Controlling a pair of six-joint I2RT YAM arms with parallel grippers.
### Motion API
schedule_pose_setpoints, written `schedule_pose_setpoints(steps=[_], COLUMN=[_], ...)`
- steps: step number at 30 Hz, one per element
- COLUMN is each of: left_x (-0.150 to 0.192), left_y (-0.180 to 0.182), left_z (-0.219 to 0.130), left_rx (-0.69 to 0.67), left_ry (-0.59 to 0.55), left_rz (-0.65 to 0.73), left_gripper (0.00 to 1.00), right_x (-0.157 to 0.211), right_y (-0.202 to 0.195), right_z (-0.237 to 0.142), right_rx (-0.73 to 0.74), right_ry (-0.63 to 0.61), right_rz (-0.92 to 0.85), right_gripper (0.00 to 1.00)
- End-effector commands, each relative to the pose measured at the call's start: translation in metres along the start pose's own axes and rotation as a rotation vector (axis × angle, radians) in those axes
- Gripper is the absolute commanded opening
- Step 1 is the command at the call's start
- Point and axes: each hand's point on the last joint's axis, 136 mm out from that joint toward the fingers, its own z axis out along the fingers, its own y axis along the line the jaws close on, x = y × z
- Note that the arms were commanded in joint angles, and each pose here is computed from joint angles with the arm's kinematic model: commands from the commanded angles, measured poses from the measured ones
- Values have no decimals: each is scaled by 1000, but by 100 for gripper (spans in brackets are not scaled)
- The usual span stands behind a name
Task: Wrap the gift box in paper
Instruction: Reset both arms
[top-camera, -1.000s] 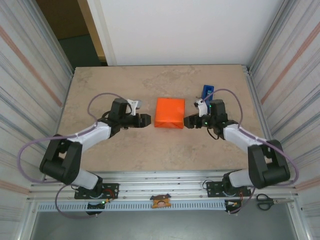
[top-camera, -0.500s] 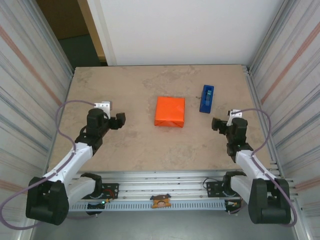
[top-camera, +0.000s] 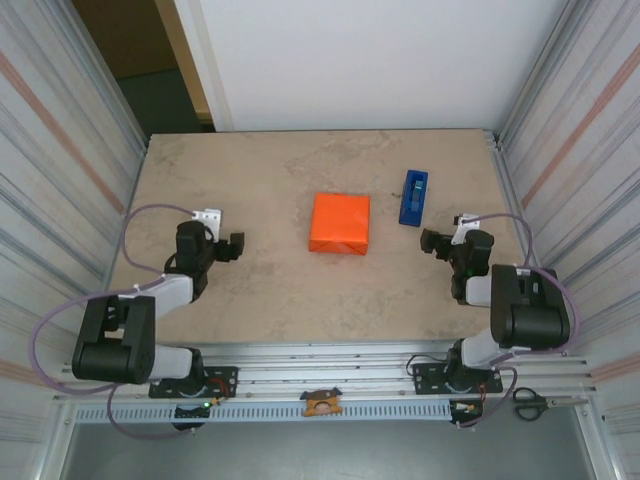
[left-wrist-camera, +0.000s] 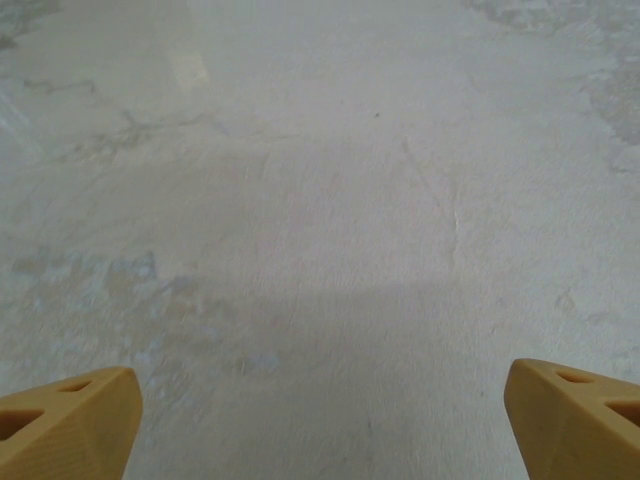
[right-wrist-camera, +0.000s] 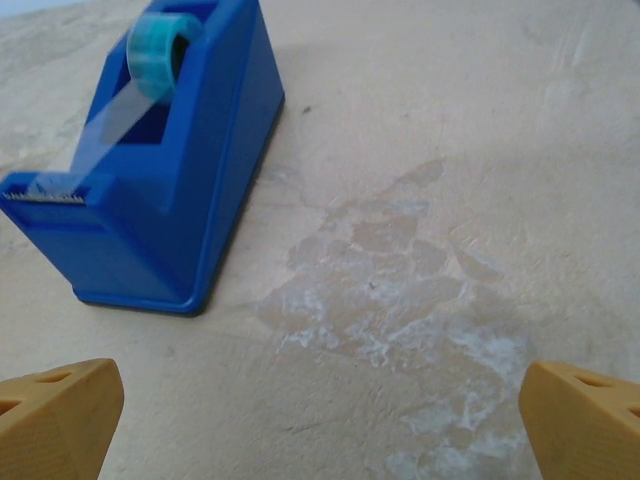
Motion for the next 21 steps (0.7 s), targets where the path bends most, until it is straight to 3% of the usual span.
schedule_pose_setpoints(steps=[1, 4, 6, 9, 21], left_x=[-27, -18, -12, -11, -13], left_y=[4, 17, 21, 26, 21], left_z=[5, 13, 16, 19, 18], left_rx=[21, -10, -9, -28, 5], left_ry=[-135, -203, -125, -108, -126], left_rz=[49, 1, -33, -53, -39], left_gripper=[95, 96, 97, 99, 99], right_x=[-28, -28, -28, -28, -28], right_y=[-7, -5, -4, -4, -3], right_z=[4, 12, 12, 12, 12], right_rx=[54, 133, 137, 139, 137], right_ry=[-72, -36, -48, -46, -46], right_rz=[31, -20, -27, -28, -28], right_gripper=[98, 98, 98, 98, 98])
